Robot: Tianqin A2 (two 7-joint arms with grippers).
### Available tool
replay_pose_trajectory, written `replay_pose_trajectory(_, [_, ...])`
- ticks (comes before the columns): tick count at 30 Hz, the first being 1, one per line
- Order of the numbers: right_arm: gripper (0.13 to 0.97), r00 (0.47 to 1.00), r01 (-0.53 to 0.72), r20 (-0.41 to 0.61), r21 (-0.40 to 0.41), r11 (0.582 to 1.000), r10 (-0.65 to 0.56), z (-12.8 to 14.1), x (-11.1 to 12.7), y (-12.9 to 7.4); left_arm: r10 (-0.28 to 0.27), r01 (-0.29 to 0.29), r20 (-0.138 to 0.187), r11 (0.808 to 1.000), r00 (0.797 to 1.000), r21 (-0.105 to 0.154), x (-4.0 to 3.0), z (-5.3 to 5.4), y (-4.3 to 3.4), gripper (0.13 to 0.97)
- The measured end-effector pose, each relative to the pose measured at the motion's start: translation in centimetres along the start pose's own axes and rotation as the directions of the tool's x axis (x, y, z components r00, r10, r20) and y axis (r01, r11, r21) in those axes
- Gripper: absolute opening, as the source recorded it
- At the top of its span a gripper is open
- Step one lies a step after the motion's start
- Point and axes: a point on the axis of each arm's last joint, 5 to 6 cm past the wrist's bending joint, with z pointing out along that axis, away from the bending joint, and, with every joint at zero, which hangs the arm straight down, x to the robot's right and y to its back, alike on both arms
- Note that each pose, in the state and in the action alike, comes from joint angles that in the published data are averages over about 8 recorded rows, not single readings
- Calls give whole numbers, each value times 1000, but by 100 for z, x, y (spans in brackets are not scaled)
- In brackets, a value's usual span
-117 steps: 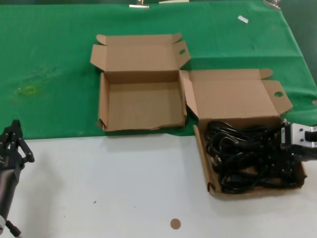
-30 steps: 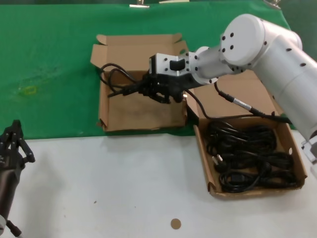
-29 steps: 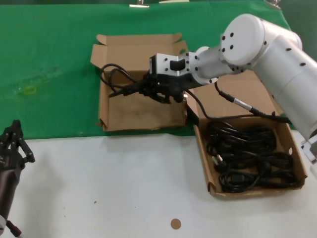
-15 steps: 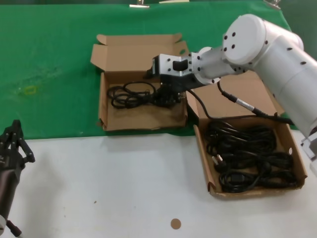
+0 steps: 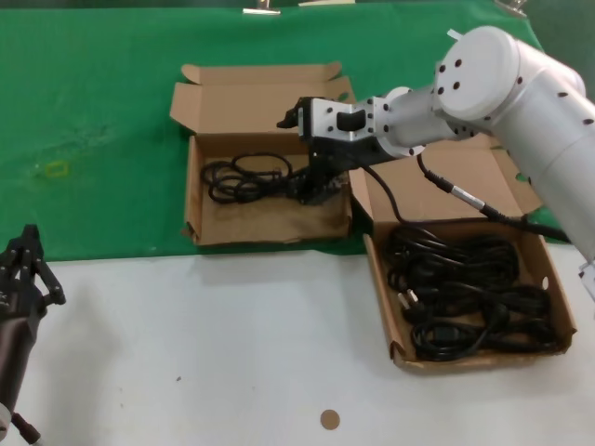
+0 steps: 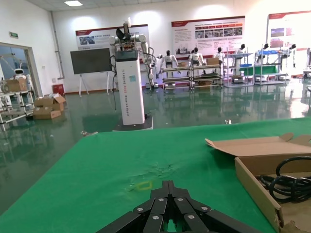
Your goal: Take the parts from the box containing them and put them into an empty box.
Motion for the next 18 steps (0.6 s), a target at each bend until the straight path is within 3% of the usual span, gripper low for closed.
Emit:
replay_pose_trajectory(3, [559, 1000, -9, -7, 9, 1000, 9, 12, -32, 5, 0, 0, 0, 1000, 1000, 0, 0, 0, 0, 148])
replay_pose_trajectory(11, [763, 995, -80, -57, 72, 994, 84, 88, -265, 42, 0, 0, 0, 1000, 1000, 0, 0, 0, 0, 190])
replay_pose_trajectory(18, [864, 976, -169, -115, 143, 975, 186, 140, -547, 96, 0, 0, 0, 1000, 1000, 0, 0, 0, 0, 265])
